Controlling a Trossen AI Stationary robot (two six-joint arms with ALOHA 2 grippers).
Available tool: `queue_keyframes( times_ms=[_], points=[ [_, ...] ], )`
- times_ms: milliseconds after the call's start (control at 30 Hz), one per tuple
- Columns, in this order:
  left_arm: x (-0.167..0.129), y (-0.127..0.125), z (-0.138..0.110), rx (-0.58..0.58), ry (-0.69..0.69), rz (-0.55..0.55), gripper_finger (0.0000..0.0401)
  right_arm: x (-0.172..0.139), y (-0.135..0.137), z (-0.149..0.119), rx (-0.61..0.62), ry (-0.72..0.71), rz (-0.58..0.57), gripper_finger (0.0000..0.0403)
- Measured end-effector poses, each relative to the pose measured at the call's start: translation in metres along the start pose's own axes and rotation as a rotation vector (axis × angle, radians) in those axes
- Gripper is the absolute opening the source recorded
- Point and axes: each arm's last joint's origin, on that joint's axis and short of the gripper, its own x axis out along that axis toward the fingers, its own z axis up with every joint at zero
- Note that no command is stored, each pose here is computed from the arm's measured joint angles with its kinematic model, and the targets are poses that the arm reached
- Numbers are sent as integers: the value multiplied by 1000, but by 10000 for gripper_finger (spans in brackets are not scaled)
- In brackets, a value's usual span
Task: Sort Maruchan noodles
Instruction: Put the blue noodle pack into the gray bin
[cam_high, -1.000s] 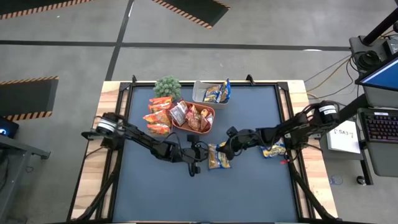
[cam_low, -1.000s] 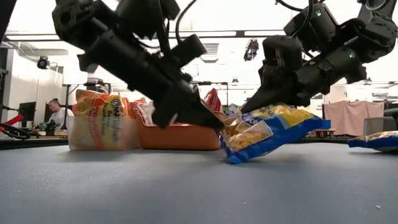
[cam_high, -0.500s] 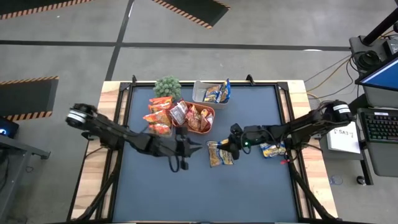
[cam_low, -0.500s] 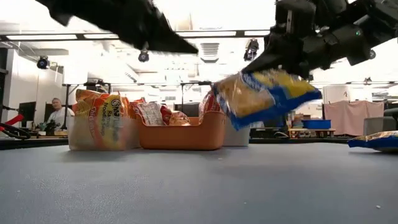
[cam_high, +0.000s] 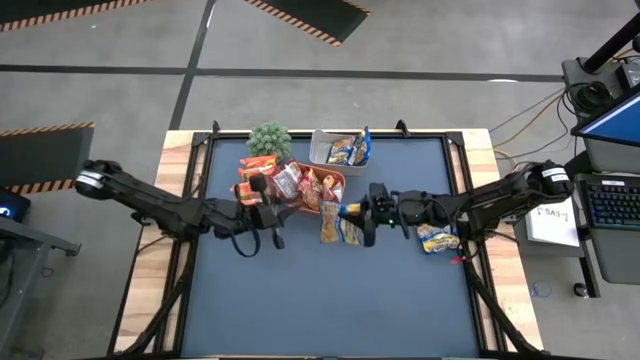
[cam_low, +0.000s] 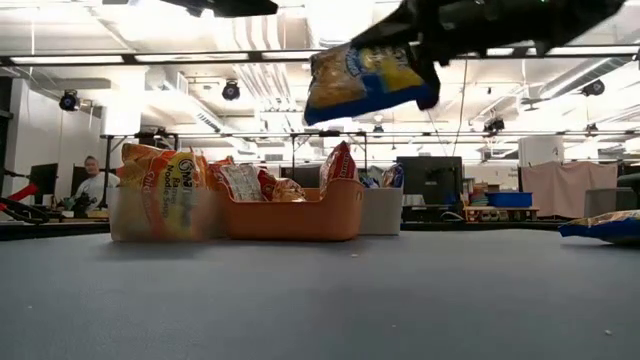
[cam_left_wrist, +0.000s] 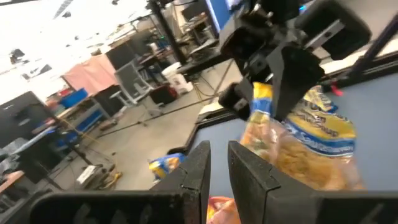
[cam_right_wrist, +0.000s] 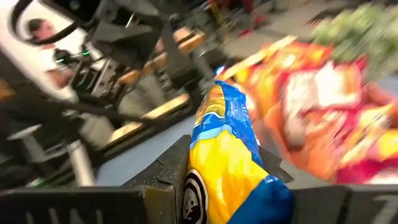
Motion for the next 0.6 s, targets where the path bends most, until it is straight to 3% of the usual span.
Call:
queue_keyframes(
  times_ms=[300, 600],
  points=[
    [-6, 3, -6, 60, 6, 7, 39, 17, -2, 44, -154, -114, -223, 104],
    [-20, 14, -12, 60, -17, 23, 39, 41, -41, 70, -226, -200, -514, 104]
  ],
)
